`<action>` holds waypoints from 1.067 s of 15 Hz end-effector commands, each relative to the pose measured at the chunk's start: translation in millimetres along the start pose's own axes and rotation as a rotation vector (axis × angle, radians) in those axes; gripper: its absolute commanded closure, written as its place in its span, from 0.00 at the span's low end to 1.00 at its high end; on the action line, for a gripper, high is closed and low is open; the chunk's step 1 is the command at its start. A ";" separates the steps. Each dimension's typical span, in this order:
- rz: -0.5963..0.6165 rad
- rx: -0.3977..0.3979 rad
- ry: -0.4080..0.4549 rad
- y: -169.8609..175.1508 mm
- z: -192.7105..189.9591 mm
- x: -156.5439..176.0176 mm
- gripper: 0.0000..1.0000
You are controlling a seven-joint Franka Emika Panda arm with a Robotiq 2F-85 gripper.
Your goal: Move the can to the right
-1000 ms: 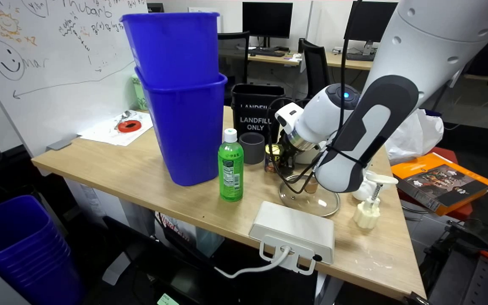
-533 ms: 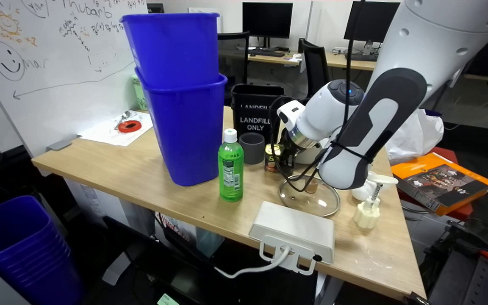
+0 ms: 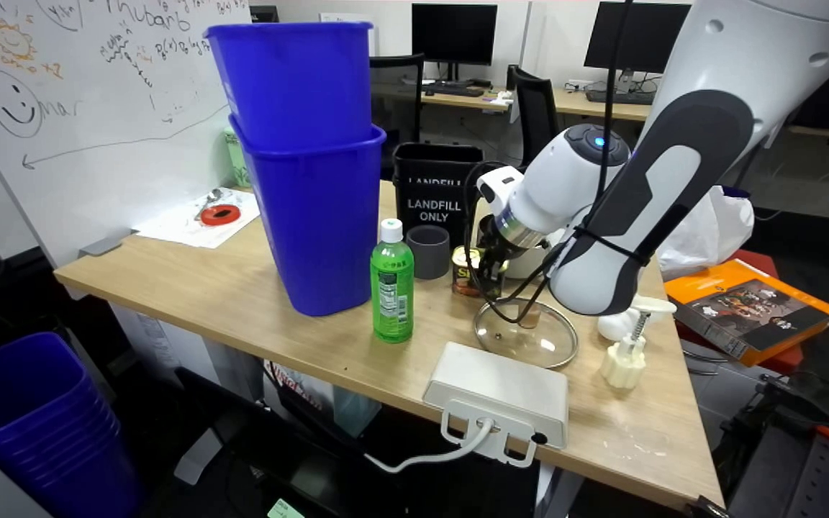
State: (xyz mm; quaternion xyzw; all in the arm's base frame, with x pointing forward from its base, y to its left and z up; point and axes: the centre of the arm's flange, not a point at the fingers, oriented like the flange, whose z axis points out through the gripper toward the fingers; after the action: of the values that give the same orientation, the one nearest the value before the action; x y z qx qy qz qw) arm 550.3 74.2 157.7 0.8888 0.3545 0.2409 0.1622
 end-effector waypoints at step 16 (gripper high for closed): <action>0.472 0.144 -0.167 -9.0 4.1 -21.6 0.55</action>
State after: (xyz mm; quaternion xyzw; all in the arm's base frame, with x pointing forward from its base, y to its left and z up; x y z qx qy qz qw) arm 535.9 64.2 158.2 0.9642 0.1647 0.1930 0.0769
